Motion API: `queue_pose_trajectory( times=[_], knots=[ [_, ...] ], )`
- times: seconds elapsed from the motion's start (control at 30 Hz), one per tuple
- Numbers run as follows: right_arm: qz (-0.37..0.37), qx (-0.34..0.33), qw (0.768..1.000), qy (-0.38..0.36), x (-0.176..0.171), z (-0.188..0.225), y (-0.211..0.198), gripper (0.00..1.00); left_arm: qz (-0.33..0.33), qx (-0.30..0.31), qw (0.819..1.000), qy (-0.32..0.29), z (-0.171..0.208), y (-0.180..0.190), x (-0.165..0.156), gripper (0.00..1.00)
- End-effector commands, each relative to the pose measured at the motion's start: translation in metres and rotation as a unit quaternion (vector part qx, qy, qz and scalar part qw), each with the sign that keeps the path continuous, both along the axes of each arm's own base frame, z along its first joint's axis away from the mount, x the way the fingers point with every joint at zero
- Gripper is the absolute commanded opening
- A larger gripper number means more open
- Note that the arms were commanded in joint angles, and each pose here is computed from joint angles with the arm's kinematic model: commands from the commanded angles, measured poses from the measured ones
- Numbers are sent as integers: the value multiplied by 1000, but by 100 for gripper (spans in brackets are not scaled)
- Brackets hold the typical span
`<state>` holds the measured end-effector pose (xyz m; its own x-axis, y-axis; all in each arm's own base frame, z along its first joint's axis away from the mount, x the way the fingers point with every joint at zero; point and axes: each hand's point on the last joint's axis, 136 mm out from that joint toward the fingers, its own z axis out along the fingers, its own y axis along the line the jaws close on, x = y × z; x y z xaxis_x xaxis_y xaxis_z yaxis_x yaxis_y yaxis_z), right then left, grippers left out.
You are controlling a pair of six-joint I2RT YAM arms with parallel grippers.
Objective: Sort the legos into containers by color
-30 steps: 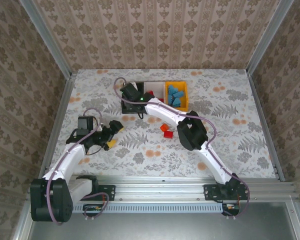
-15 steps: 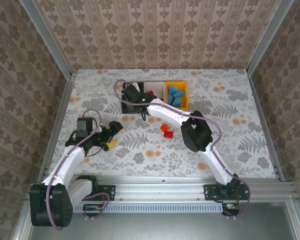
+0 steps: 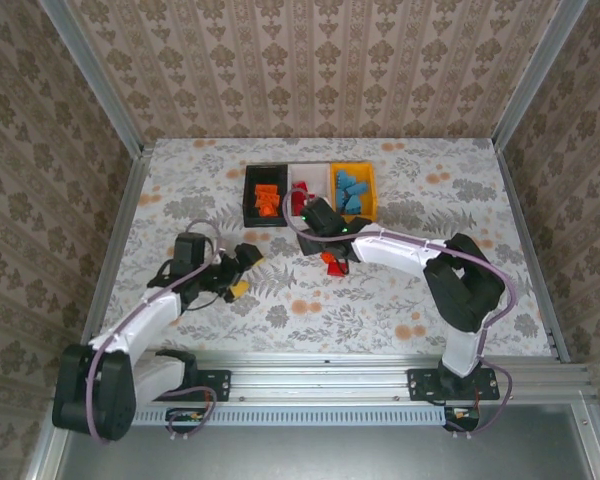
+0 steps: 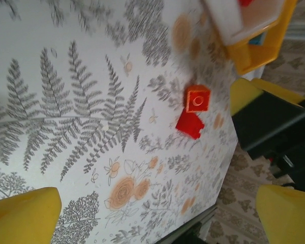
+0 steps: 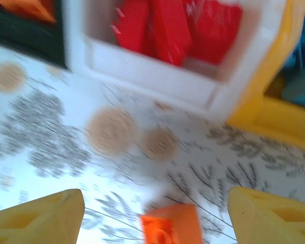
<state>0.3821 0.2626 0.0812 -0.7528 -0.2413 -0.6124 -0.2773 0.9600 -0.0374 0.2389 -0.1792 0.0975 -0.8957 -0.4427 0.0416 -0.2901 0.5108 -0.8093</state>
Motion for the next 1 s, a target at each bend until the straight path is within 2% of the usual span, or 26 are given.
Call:
queue_pose_trajectory(
  times=[0.0,0.1,0.27,0.37,0.43,0.5,0.6,0.7,0.97],
  knots=[
    [12,-1,999,33,4,-20,-3,74,-15,-8,1000,-2,5,-18,12,100],
    [12,-23,998,61,5,-41,-9,71,-17,-12,1000,10,-5,-26,9,100],
    [19,-1,995,98,-2,-67,-7,68,-12,-13,1000,23,-13,-25,4,100],
    [13,4,994,110,-5,-76,-9,63,-16,-10,1000,22,-11,-25,3,100],
    [6,6,993,115,-8,-79,-11,56,-17,-8,1000,19,-9,-24,3,100],
    [-3,9,993,115,-13,-80,-14,48,-17,-7,1000,19,-9,-24,3,100],
    [-10,19,994,103,-23,-74,-15,46,-14,-7,1000,19,-10,-21,2,100],
    [-16,31,995,97,-25,-73,-13,39,-11,-6,1000,16,-10,-17,1,100],
    [-25,44,997,63,-9,-52,1,35,5,-10,1000,9,-5,-2,-2,100]
  ],
)
